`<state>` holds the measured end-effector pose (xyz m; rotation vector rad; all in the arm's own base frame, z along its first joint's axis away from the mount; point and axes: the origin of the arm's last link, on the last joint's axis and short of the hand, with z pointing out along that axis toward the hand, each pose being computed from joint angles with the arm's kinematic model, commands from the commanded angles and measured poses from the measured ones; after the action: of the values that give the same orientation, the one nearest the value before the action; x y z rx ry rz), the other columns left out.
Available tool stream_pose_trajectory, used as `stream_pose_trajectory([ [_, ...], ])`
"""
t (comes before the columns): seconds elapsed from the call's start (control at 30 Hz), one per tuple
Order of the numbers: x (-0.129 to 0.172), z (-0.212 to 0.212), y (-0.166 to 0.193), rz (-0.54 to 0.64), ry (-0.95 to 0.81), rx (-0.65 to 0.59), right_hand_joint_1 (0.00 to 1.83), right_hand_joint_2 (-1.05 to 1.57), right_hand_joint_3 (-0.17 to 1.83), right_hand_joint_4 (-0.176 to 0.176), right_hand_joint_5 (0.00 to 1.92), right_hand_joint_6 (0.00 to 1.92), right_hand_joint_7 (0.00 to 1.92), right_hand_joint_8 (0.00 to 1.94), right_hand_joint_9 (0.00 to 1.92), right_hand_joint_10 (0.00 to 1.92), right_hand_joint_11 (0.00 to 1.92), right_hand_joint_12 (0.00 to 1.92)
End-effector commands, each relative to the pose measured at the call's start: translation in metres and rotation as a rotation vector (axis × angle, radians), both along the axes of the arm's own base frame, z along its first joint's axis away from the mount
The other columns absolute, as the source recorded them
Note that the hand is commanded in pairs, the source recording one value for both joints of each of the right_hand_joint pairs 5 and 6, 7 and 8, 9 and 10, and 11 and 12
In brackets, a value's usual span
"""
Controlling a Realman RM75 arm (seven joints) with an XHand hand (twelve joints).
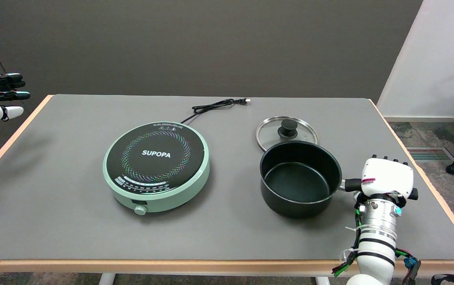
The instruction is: Pick up the soup pot.
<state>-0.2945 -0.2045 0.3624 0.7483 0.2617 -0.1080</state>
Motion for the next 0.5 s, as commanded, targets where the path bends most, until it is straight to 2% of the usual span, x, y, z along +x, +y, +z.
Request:
stream_pose_trajectory([
  [0.03,0.034,0.004,-0.016,0.083,0.063,0.085,1.20,0.88,0.63,-0.015,1.92,1.92,1.92,1.92,1.92,1.92,1.92,1.92],
  [0.33,0.070,0.017,-0.028,0.207,0.060,0.158,1.22,0.81,0.75,-0.020,1.92,1.92,1.92,1.92,1.92,1.92,1.92,1.92],
  [0.5,0.088,0.031,-0.041,0.219,0.067,0.208,1.22,0.79,0.78,-0.022,1.92,1.92,1.92,1.92,1.92,1.92,1.92,1.92],
])
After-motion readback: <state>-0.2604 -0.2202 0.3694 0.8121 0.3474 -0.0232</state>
